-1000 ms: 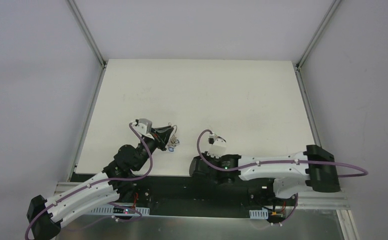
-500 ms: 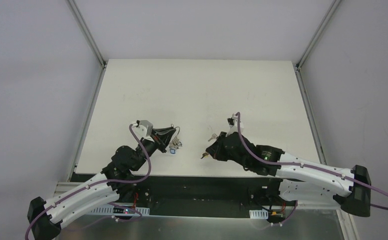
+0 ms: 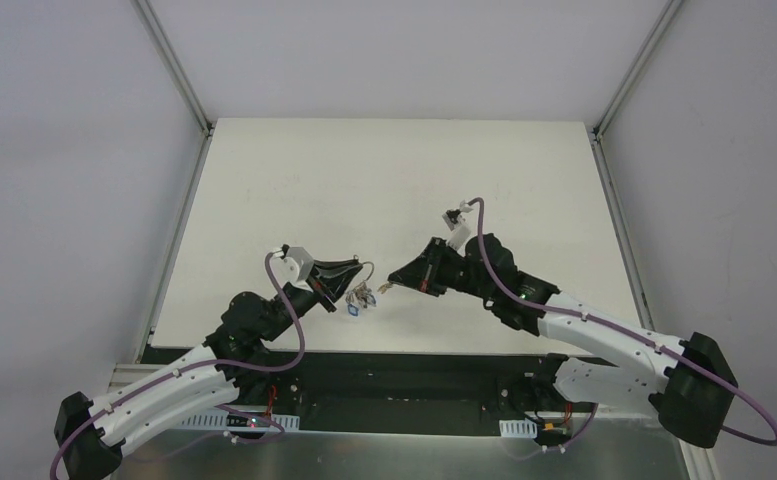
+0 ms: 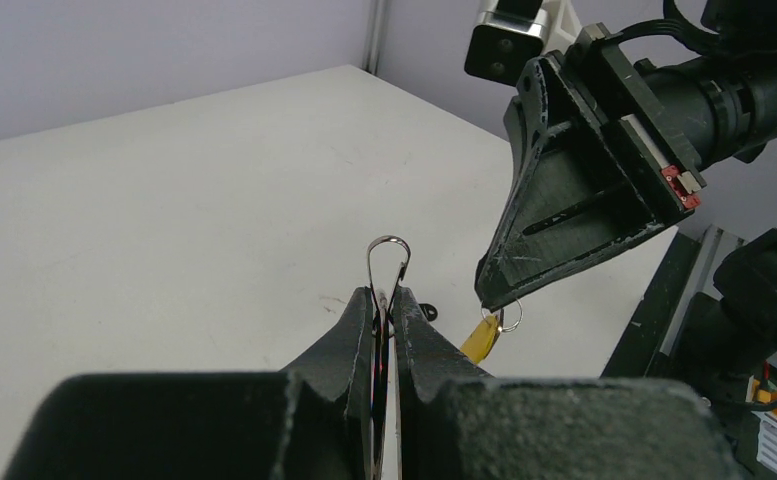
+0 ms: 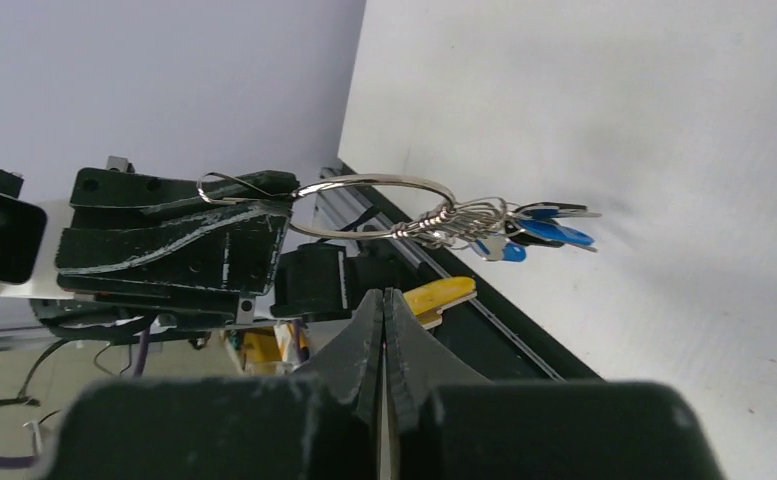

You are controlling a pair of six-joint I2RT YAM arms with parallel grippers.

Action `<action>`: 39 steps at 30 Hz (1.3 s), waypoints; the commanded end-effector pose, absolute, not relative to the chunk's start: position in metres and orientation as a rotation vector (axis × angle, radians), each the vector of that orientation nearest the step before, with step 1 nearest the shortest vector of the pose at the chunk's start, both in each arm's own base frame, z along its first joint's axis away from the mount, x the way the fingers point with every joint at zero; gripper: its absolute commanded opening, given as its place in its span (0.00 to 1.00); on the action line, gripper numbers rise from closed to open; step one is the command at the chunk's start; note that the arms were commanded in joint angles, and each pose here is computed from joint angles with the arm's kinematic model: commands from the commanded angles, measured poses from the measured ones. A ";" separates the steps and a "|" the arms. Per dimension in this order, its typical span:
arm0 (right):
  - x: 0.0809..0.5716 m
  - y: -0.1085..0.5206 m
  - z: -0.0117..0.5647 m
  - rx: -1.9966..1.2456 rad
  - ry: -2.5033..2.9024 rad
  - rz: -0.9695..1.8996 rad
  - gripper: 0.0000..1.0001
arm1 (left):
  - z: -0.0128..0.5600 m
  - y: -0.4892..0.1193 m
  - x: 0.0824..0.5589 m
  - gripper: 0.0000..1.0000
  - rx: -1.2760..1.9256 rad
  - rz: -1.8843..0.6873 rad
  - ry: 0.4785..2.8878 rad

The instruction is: Put the keys on the keyring

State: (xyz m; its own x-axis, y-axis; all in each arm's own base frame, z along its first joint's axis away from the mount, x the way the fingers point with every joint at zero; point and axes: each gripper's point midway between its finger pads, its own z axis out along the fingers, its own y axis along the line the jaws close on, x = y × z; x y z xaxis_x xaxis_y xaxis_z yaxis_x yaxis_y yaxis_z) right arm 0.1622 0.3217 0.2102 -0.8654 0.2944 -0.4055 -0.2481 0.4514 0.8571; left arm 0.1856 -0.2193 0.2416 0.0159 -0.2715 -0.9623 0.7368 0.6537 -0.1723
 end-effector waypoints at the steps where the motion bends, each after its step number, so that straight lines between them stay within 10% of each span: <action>1: 0.155 0.344 0.251 -0.018 2.051 1.689 0.00 | 0.270 -0.221 0.181 0.00 0.441 -0.850 1.216; 39: 0.173 0.378 0.277 0.184 1.846 1.958 0.00 | 0.279 -0.220 0.173 0.00 0.427 -0.902 1.132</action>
State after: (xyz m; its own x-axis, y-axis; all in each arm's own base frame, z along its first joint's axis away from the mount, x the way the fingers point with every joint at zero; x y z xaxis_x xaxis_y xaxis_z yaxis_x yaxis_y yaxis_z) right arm 0.1712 0.3749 0.2601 -0.9031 0.3708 -0.2165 -0.2075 0.0646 0.9761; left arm 0.1794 -0.2228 0.2508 0.0696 -0.3075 -0.9490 0.7721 0.6189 -0.1439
